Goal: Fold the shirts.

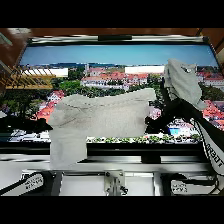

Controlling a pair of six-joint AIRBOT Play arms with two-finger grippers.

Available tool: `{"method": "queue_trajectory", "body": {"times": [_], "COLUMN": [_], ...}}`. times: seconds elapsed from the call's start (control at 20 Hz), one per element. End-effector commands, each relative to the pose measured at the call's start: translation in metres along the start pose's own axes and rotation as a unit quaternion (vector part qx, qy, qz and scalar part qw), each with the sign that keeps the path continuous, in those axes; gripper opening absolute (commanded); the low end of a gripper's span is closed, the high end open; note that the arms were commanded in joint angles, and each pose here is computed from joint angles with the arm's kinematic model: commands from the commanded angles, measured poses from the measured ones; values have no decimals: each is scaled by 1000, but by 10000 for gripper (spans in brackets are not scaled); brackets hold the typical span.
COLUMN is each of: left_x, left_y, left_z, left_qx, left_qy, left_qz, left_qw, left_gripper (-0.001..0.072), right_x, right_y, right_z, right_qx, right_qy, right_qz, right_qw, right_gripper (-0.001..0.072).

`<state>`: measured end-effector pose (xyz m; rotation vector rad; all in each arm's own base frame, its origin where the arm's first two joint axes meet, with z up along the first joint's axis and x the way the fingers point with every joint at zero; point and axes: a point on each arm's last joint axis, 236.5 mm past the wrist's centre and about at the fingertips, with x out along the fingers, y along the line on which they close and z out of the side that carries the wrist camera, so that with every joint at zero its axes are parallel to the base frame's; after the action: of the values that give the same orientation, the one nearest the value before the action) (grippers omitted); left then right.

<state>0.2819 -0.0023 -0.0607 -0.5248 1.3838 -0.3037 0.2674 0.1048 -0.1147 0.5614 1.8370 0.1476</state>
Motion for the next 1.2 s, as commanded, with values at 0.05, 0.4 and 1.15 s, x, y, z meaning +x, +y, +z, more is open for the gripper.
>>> {"method": "queue_trajectory", "body": {"times": [0.05, 0.4, 1.15], "left_x": [-43, -340, -533], "left_y": [-38, -258, -381], "left_z": [44, 116, -53], "left_qx": [70, 279, 359], "left_qy": [-77, -513, -726], "left_qz": [-24, -51, 43], "left_qw": [994, 810, 586], "left_gripper": [32, 33, 33], "right_x": [-28, -385, -567], "right_y": [26, 189, 197], "right_z": [20, 21, -215], "right_qx": [-40, -292, -323], "right_qy": [-66, -586, -795], "right_qz": [18, 75, 73], "right_qw": [997, 752, 508], "right_gripper": [85, 85, 85]}}
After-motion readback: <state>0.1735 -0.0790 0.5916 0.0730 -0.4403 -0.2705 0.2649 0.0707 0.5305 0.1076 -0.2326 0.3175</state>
